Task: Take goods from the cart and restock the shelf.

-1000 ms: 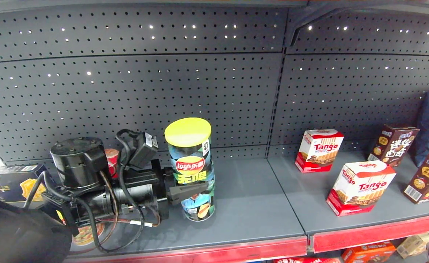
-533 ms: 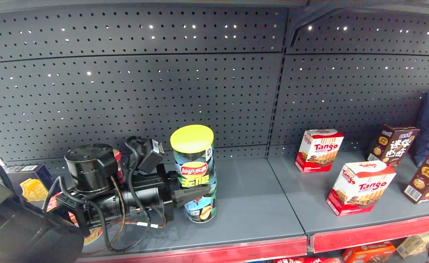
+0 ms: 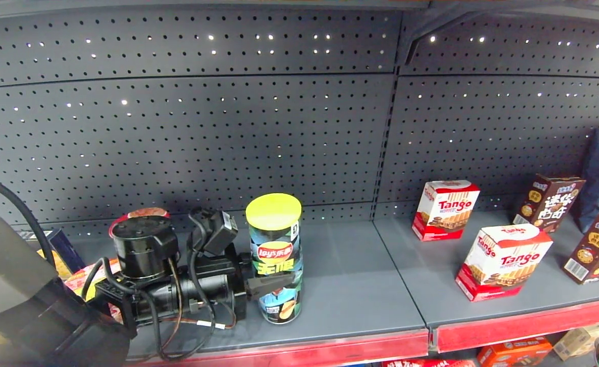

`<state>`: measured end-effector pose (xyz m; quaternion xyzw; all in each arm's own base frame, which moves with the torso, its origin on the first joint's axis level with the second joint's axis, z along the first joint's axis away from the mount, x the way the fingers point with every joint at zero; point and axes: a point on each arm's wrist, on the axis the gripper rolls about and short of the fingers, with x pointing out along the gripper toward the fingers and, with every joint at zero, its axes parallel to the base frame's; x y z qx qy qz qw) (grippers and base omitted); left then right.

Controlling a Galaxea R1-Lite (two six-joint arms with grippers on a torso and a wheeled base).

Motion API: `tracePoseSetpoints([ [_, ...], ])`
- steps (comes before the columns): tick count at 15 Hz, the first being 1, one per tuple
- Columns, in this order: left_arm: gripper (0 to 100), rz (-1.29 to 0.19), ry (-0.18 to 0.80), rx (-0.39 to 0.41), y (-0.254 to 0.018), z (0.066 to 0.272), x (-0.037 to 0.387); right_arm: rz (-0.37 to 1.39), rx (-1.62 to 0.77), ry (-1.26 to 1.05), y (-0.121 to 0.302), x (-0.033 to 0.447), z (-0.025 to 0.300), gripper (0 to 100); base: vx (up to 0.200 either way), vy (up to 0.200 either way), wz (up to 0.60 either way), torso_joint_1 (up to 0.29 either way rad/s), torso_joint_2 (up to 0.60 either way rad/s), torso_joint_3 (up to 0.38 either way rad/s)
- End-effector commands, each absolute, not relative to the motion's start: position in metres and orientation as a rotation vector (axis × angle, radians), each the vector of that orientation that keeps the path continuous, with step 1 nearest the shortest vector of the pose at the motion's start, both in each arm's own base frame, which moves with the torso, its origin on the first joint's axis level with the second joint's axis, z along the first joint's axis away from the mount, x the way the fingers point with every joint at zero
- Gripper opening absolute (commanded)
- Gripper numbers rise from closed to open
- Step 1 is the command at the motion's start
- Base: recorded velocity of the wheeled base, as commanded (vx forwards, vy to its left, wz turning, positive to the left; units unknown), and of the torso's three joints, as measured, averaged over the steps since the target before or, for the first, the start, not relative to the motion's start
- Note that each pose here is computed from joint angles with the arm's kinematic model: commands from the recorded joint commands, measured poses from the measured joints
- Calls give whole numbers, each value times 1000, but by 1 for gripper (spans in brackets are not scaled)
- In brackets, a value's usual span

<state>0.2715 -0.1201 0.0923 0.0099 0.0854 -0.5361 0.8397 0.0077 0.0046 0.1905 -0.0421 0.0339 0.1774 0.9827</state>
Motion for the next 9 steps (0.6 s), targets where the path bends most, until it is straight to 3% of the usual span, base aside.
tracePoseSetpoints([
  [1, 0, -1132, 202, 17, -120, 86, 273, 357, -85, 69, 5, 8, 190, 0, 0, 0, 0, 0, 0, 0],
  [5, 0, -1129, 231, 12, -121, 77, 276, 357, -85, 67, 5, 7, 190, 0, 0, 0, 0, 0, 0, 0],
  [9, 0, -1127, 179, 20, -122, 65, 278, 357, -85, 67, 5, 7, 190, 0, 0, 0, 0, 0, 0, 0],
])
